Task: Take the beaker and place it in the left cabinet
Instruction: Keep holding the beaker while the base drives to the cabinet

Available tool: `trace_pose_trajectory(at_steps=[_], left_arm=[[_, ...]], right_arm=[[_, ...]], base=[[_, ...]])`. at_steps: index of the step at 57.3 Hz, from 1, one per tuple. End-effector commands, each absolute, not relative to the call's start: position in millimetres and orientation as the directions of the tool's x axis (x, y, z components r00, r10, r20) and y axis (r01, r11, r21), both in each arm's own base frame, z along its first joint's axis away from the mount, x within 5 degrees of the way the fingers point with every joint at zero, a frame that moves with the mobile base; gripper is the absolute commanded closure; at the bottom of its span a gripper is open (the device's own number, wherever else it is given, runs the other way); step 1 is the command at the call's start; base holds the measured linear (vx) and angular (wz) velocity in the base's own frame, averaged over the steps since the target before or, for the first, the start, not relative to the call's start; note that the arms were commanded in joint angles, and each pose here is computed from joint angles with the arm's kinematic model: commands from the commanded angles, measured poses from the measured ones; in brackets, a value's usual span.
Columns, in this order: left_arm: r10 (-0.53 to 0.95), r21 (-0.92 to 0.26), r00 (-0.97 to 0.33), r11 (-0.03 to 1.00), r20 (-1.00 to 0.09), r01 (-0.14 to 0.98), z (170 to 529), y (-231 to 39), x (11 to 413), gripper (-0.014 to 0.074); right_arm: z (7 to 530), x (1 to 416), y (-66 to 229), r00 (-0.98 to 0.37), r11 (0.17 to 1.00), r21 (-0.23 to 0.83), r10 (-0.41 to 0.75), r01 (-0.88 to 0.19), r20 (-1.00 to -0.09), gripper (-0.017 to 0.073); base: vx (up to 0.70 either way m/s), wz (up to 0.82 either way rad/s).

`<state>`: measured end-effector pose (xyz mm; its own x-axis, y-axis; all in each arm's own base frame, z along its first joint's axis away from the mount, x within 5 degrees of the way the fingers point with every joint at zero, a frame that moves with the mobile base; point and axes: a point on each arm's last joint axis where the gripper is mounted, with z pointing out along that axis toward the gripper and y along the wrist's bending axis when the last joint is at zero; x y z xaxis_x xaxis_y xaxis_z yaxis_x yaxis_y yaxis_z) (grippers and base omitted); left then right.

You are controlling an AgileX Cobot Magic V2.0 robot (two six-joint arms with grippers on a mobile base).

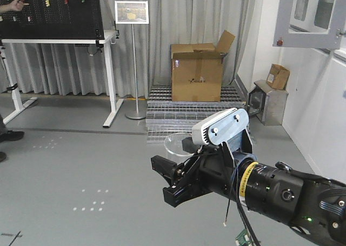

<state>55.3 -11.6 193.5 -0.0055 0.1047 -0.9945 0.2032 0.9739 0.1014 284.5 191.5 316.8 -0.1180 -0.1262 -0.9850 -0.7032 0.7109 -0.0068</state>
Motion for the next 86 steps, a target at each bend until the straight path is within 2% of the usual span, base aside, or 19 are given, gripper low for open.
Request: trace_pose_trajectory(at_steps=[1,86], left_arm=[[0.072,0.094,0.116,0.977,-0.991,0.192,211.2,-11.0,53.0,0.0600],[0.072,0.094,0.116,0.977,-0.991,0.192,211.2,-11.0,53.0,0.0600]], right_arm=[[343.7,277.7,191.0,-0.040,0.687,-0.005,-0.049,-0.726,-0.998,0.0404],[343.3,278.0,190.7,-0.043,0.690,-0.005,-0.052,-0.723,-0.998,0.0404]], base=[[0.70,-0.02],[0.67,-0.02]])
